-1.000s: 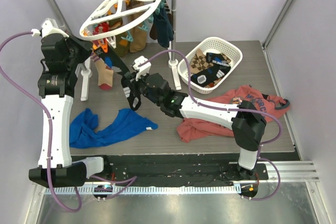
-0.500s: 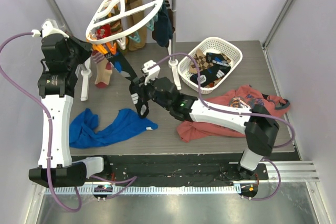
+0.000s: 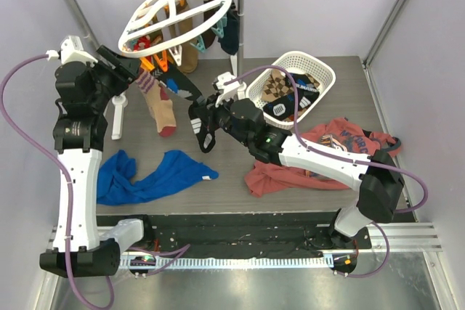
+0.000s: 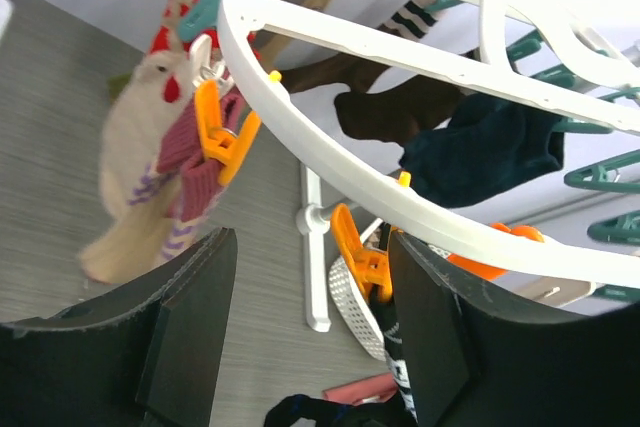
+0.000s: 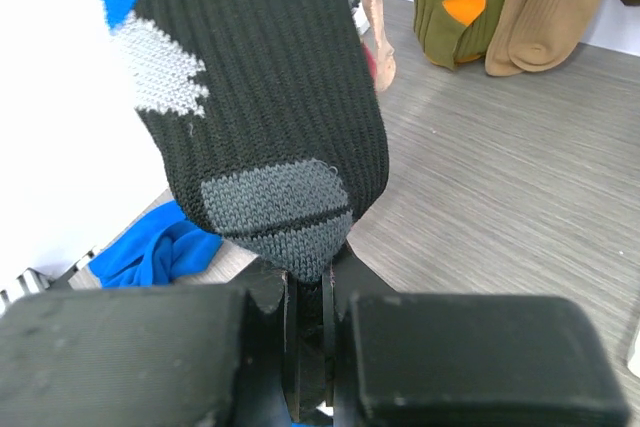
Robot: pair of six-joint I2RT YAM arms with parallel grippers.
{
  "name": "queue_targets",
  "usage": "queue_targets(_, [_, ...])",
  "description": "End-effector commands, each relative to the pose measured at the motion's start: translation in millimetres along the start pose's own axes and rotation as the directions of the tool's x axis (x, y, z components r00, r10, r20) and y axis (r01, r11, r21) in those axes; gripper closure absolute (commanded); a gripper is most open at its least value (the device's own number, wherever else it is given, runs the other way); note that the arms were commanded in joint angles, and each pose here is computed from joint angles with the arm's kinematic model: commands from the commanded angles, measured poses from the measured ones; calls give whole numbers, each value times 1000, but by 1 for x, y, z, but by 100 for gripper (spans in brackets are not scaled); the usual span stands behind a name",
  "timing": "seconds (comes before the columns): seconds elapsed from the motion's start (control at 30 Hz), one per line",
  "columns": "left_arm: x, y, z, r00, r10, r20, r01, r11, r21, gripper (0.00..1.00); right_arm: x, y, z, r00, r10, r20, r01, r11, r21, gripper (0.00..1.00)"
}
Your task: Remove the socks clipped to the hanger
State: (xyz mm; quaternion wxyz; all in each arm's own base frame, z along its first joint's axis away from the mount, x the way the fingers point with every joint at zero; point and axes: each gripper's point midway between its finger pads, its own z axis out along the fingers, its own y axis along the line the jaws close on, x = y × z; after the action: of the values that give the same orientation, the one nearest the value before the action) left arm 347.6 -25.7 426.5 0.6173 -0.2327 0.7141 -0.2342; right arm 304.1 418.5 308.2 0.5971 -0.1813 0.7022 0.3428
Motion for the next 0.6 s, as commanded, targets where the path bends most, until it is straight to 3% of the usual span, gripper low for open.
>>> queue_targets(0.0, [-2,-22,6,999,-36,-2,36,993,110,34,-33,12,1,996,51,78,-48,998,-39,99])
queue_targets(0.37, [2,-32,15,996,-84,-18,86,980,179,35,-34,15,4,995,66,74,-62,996,-59,99])
queue_targets(0.57, [3,-22,23,997,-73,-13,74,987,139,42,-30,16,4,995,74,65,-70,996,-63,99])
